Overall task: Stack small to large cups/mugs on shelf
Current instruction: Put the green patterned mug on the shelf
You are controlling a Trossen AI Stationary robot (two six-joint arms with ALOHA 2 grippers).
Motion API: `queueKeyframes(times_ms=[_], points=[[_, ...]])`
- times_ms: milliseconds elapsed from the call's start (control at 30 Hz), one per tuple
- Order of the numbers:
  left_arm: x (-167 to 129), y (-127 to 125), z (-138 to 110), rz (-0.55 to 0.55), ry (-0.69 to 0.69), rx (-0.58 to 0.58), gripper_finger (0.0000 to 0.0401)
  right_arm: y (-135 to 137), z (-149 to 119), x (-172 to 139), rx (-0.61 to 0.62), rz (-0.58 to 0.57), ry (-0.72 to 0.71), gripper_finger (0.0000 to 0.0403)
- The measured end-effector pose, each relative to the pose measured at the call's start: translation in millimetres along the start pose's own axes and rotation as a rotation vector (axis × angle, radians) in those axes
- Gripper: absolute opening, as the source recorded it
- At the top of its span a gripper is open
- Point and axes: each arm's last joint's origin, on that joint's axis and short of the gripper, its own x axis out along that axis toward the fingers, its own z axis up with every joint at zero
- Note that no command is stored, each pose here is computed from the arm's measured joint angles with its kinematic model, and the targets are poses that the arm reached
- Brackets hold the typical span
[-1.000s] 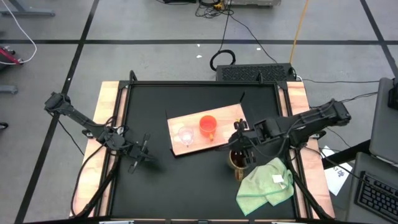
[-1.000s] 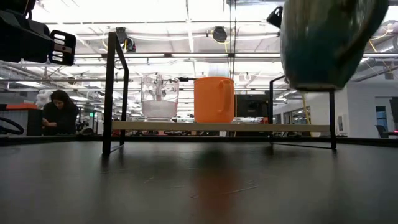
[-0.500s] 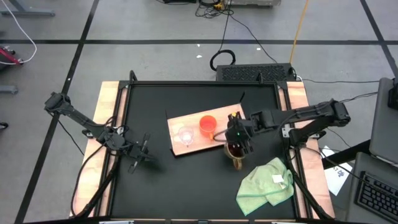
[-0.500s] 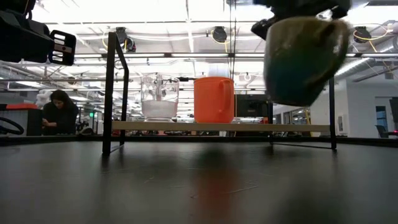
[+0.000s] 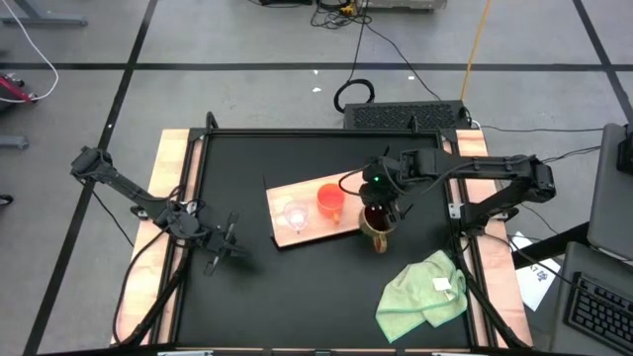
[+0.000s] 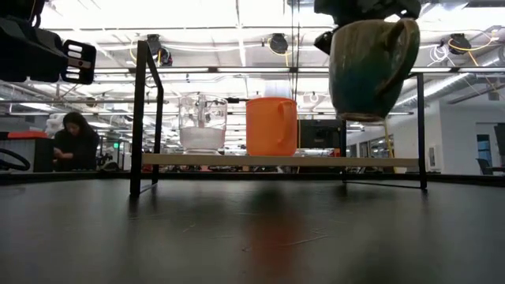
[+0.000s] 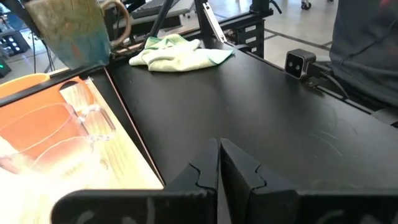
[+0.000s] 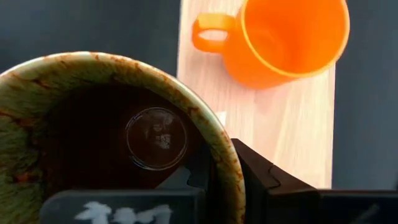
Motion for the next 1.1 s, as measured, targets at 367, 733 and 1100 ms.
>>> queueKeyframes(times_ms=[367,733,1100], points=[[0,0,-1,0.000,0.005,0.016,0.0019,-19,6,0,-0.202,0.023,0.069,0.0030],[0,0,-1,-0.001,0.015,0.018,0.0019,-41,5,23,-0.327,0.031,0.118,0.0030],[0,-1,-6,-0.006,0.062,0.031,0.0019,-67,-4,19,-0.285,-0.033,0.097,0.0030]])
